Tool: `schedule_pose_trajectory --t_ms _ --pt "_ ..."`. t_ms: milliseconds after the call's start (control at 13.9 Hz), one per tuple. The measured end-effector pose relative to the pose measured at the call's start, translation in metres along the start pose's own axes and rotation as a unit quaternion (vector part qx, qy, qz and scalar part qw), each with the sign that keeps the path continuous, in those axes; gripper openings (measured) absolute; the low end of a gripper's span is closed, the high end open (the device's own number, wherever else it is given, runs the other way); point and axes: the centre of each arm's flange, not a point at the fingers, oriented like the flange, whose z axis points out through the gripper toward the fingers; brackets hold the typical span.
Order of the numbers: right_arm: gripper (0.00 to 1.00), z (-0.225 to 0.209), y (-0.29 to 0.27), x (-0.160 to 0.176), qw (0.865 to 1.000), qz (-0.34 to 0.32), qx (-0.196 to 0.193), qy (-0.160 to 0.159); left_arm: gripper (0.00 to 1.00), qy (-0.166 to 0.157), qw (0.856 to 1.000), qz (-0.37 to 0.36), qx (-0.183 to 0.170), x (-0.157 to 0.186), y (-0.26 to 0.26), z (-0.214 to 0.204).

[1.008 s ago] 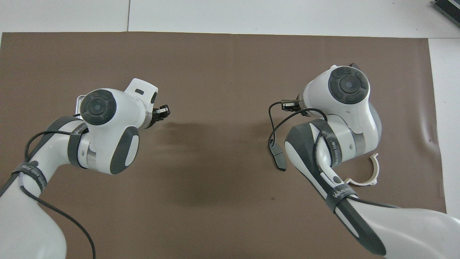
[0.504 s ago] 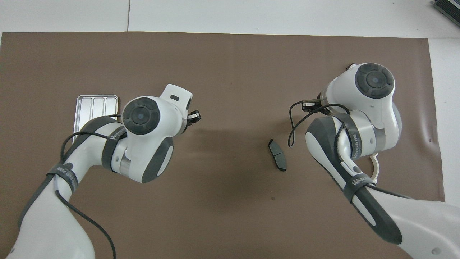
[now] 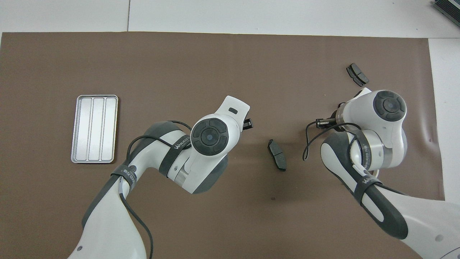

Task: Place bearing gear from tray to pile

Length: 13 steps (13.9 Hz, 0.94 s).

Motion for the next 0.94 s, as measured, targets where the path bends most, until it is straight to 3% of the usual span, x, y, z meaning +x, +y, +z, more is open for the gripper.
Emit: schedule_pose_trajectory --t_ms 144,360,504,720,936 --pt "0.42 -0.001 -0.001 -0.005 1.000 -0.001 0.001 -0.001 1.00 0.009 1.000 -0.001 0.013 0.059 -0.043 -0.021" --pt "0.74 -0.005 -0.002 -0.005 1.000 -0.002 0.001 0.002 1.00 0.018 0.999 0.012 0.038 0.152 -0.153 -0.085" --pt "0.96 -0.015 -0.003 -0.001 1.000 -0.001 0.003 0.013 1.00 0.015 0.998 0.032 0.052 0.186 -0.222 -0.123" --pt "1.00 -0.048 -0.025 0.010 0.999 0.007 0.011 0.045 1.00 -0.007 0.994 0.078 0.071 0.208 -0.299 -0.158" --pt "1.00 -0.080 -0.076 0.021 0.997 0.027 0.023 0.069 1.00 -0.030 0.990 0.111 0.077 0.209 -0.342 -0.190"
